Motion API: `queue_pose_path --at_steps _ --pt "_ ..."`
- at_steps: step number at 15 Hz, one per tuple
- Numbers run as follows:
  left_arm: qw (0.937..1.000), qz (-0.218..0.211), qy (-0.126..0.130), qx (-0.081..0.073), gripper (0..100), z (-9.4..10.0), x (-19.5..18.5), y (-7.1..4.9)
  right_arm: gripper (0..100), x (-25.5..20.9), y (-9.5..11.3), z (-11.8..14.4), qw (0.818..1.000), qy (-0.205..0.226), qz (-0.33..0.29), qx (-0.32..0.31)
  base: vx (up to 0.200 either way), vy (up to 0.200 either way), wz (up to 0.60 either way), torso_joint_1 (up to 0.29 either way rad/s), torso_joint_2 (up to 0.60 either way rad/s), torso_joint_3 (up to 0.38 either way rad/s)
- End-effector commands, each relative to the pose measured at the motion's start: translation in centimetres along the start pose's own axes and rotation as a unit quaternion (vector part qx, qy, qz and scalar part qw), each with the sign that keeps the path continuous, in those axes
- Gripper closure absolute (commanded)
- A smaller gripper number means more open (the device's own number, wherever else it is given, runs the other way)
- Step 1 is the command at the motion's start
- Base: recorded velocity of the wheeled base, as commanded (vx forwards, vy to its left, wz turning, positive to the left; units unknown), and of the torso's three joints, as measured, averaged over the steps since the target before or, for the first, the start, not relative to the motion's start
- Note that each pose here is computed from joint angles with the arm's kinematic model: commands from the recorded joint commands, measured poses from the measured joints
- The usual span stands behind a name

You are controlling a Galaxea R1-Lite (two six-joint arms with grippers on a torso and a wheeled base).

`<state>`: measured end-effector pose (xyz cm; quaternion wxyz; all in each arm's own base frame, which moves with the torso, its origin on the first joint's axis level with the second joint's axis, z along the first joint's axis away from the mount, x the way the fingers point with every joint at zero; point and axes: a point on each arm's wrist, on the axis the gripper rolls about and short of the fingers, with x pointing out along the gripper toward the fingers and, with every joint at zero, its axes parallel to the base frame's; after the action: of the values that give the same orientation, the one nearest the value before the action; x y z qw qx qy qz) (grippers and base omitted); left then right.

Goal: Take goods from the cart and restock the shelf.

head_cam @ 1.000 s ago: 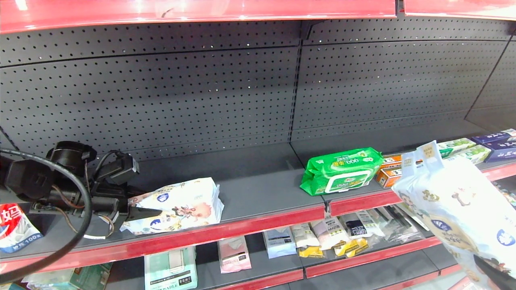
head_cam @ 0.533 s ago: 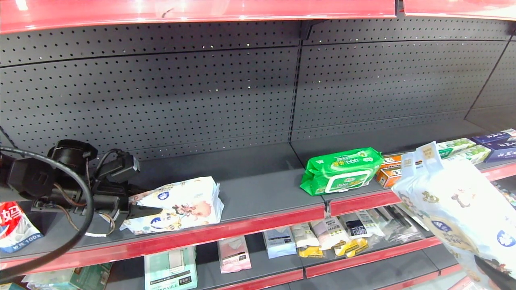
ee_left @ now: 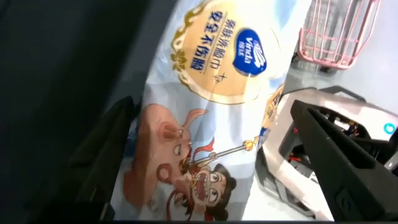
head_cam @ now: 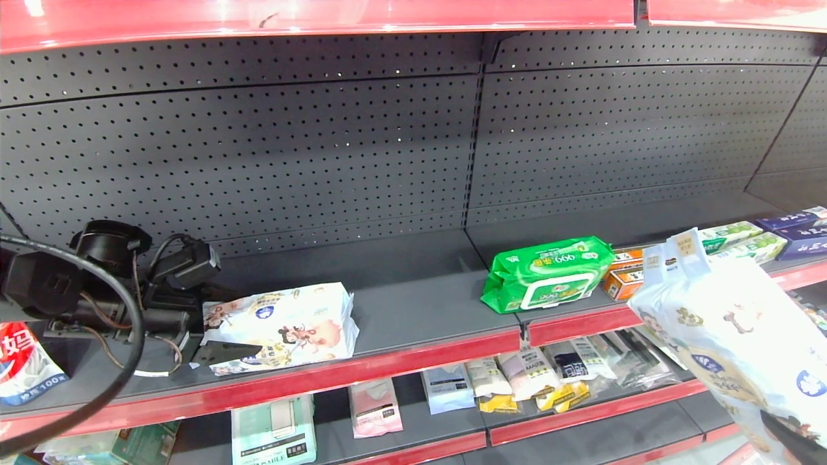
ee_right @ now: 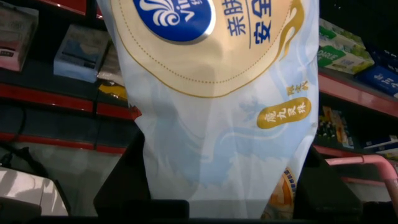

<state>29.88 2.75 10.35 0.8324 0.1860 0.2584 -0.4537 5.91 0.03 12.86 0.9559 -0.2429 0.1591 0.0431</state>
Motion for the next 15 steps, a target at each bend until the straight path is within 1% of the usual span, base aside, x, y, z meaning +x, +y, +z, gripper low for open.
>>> queue_pose_path --at_steps 1,2,3,4,5,7,8,9,10,11,12,13,14,15 --pt "0.9997 0.017 -0.017 -0.005 0 1.6 -1.5 -0.7 100 0.0 0.1 -0.1 1.000 0.002 0.002 0.000 0.000 0.000 0.00 0.000 0.00 0.000" --pt "0.9989 0.027 -0.030 -0.025 0 2.9 -2.5 -1.5 100 0.0 0.1 -0.1 1.000 0.002 0.002 0.000 0.000 0.000 0.00 0.000 0.00 0.000" --pt "0.9982 0.032 -0.036 -0.036 0 3.5 -3.1 -1.9 100 0.1 0.1 -0.1 1.000 0.003 0.002 0.000 0.000 0.000 0.00 0.000 0.00 0.000" --pt "0.9968 0.039 -0.049 -0.051 0 4.4 -4.0 -2.6 100 0.1 0.1 -0.1 1.000 0.004 0.004 0.000 0.000 0.000 0.00 0.000 0.00 0.000" --pt "0.9945 0.044 -0.060 -0.074 0 5.3 -4.8 -3.3 100 0.2 0.1 -0.2 1.000 0.008 0.007 0.000 0.000 0.000 0.00 0.000 0.00 0.000" --pt "0.9900 0.051 -0.071 -0.110 0 5.6 -5.3 -3.8 100 0.3 0.2 -0.3 1.000 0.010 0.011 0.000 0.000 0.000 0.00 0.000 0.00 0.000" --pt "0.9885 0.072 -0.073 -0.111 0 5.6 -5.3 -3.6 100 0.3 0.2 -0.3 1.000 0.011 0.013 -0.001 0.000 0.000 0.00 0.000 0.00 0.000" --pt "0.9843 0.119 -0.066 -0.113 0 5.3 -5.2 -3.3 100 0.3 0.2 -0.2 1.000 0.010 0.013 -0.001 0.000 0.000 0.00 0.000 0.00 0.000" --pt "0.9682 0.201 -0.061 -0.135 0 5.2 -4.8 -2.7 100 0.4 0.2 -0.2 1.000 0.012 0.015 -0.001 0.000 0.000 0.00 0.000 0.00 0.000" --pt "0.9536 0.248 -0.068 -0.158 0 5.5 -4.2 -2.8 100 0.4 0.2 -0.2 1.000 0.013 0.016 -0.001 0.000 0.000 0.00 0.000 0.00 0.000" --pt "0.9108 0.345 -0.090 -0.208 0 6.6 -2.9 -3.2 100 0.4 0.1 -0.1 1.000 0.010 0.014 0.001 0.000 0.000 0.00 0.000 0.00 0.000" --pt "0.8698 0.414 -0.115 -0.242 0 7.5 -2.4 -3.5 100 0.4 0.0 0.1 1.000 0.008 0.015 0.002 0.000 0.000 0.00 0.000 0.00 0.000" --pt "0.8561 0.437 -0.128 -0.245 0 8.0 -2.7 -3.8 100 0.5 0.0 0.2 1.000 0.005 0.015 0.004 0.000 0.000 0.00 0.000 0.00 0.000" --pt "0.8583 0.430 -0.150 -0.235 0 8.4 -4.5 -5.4 100 0.4 0.0 0.3 1.000 -0.001 0.024 0.009 0.000 0.000 0.00 0.000 0.00 0.000"
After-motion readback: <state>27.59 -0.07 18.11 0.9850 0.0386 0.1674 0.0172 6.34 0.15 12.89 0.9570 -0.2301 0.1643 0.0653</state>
